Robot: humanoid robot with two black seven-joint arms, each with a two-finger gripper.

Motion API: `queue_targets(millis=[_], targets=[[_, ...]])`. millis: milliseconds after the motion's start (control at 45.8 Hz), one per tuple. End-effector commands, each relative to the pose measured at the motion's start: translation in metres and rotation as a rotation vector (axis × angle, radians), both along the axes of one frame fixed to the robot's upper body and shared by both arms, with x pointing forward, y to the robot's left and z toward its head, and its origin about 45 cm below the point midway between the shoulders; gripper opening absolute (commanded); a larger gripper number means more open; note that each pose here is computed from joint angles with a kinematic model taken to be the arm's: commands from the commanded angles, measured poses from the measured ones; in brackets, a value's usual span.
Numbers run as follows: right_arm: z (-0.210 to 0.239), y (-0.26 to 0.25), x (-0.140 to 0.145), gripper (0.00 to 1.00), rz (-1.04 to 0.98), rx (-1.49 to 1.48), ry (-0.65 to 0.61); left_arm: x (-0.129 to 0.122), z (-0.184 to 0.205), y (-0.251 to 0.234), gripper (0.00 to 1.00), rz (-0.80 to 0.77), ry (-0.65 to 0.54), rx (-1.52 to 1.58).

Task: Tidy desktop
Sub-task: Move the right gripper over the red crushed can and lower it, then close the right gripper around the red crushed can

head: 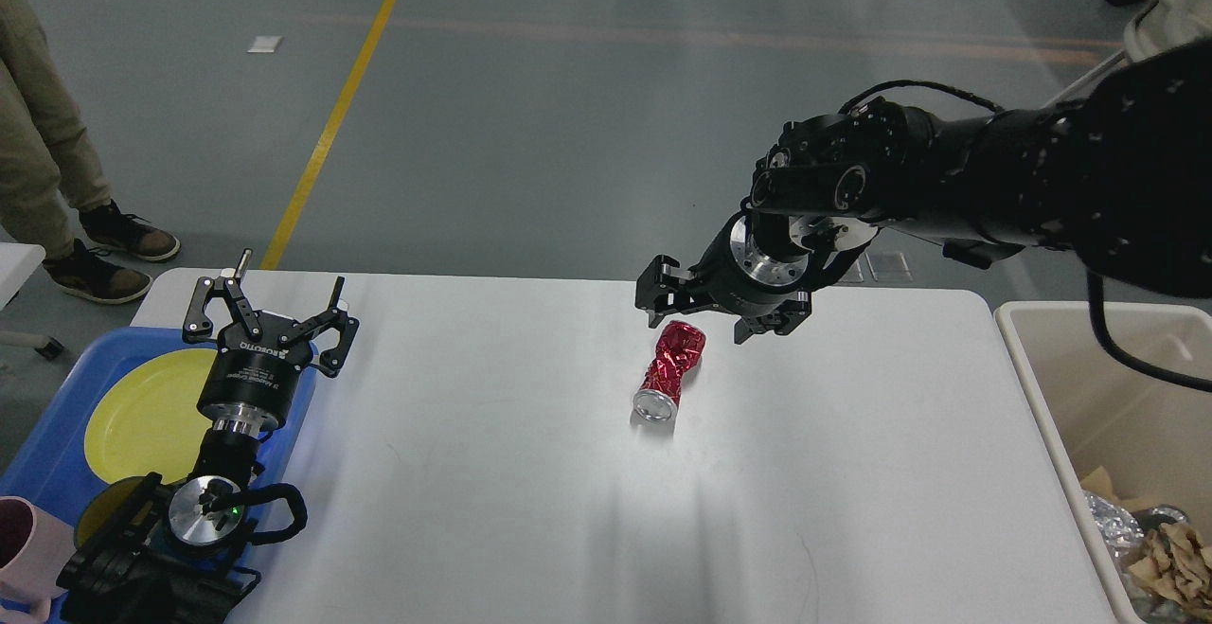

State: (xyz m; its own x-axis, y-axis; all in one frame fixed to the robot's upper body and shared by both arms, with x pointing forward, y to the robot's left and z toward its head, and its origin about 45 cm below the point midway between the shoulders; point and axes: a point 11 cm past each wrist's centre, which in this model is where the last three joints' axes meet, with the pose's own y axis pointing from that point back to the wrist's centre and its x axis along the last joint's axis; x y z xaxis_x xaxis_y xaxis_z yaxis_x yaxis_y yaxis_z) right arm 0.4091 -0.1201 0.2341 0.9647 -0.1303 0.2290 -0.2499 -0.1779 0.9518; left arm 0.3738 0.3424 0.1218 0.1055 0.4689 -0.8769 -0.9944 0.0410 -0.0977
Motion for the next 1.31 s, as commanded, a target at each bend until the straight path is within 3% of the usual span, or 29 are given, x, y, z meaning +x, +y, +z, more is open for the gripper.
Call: queue_targets(millis=[0,240,699,1289], targets=[[-0.037,-0.003,0.009,0.94,-0.051,0.022,-0.029,0.0,0.0,0.0,0.96,0.0,-0.001,0.0],[-0.095,0.009,0.007,0.94,-0.093,0.068,-0.043,0.0,0.0,0.0,0.96,0.0,-0.001,0.0],[-0.152,-0.016,-0.009,0.94,-0.263,0.084,-0.116,0.0,0.0,0.0,0.96,0.0,0.001,0.0],[-0.171,-0.004,-0.02,0.94,-0.416,0.231,-0.176,0.0,0.0,0.0,0.96,0.0,0.001,0.0]])
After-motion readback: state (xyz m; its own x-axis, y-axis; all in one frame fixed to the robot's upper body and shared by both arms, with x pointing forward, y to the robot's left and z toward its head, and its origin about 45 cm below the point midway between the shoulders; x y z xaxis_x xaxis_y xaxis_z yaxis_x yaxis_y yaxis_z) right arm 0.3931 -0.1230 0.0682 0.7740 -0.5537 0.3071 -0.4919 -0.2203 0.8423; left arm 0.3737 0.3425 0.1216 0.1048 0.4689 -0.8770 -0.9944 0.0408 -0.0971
